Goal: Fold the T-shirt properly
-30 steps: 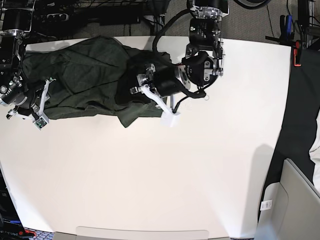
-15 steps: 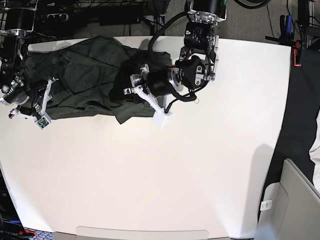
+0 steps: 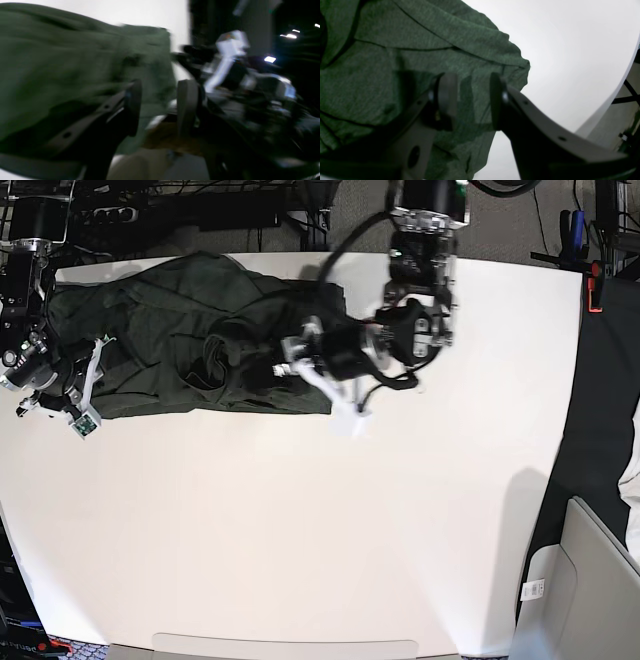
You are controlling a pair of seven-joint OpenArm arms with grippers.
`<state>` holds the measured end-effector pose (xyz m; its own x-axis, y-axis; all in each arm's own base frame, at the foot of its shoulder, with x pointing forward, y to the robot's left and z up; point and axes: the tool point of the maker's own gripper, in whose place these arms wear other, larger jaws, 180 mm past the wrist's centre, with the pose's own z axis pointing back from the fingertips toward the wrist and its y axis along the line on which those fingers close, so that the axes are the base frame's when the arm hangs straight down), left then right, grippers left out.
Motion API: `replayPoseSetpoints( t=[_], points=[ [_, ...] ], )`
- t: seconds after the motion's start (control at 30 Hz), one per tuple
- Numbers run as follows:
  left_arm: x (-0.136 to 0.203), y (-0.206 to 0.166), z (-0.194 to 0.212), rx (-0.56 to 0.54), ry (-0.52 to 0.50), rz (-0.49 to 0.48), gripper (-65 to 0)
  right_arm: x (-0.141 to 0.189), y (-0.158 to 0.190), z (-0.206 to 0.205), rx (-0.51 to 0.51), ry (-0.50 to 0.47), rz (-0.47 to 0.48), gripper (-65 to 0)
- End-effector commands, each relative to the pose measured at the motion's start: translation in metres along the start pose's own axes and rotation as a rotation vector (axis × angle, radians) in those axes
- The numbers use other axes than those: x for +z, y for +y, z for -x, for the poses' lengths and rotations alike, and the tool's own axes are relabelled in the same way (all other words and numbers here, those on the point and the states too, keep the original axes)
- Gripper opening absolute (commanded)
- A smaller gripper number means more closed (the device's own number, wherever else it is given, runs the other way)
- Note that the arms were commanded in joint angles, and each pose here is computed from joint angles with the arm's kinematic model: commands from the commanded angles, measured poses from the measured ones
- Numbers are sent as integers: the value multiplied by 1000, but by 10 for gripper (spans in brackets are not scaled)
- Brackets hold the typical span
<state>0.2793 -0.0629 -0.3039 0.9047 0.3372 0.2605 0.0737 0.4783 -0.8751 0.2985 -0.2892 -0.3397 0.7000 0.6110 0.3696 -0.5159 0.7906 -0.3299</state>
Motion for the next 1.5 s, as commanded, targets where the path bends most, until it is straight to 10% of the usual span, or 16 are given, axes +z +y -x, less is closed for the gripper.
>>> replayPoseSetpoints(
  t=[0.0,0.43,1.47],
  points=[
    [11,0,-11,-6,-21,5,-412,9,-14,-9,6,-31,37,-423],
    [53,80,-15,-102,5,-286,-304,9,-14,-10,5,-34,37,-422],
    [-2,103,28,-170,93,-336,-362,30,-35,8,-25,-27,112,-421]
  ],
)
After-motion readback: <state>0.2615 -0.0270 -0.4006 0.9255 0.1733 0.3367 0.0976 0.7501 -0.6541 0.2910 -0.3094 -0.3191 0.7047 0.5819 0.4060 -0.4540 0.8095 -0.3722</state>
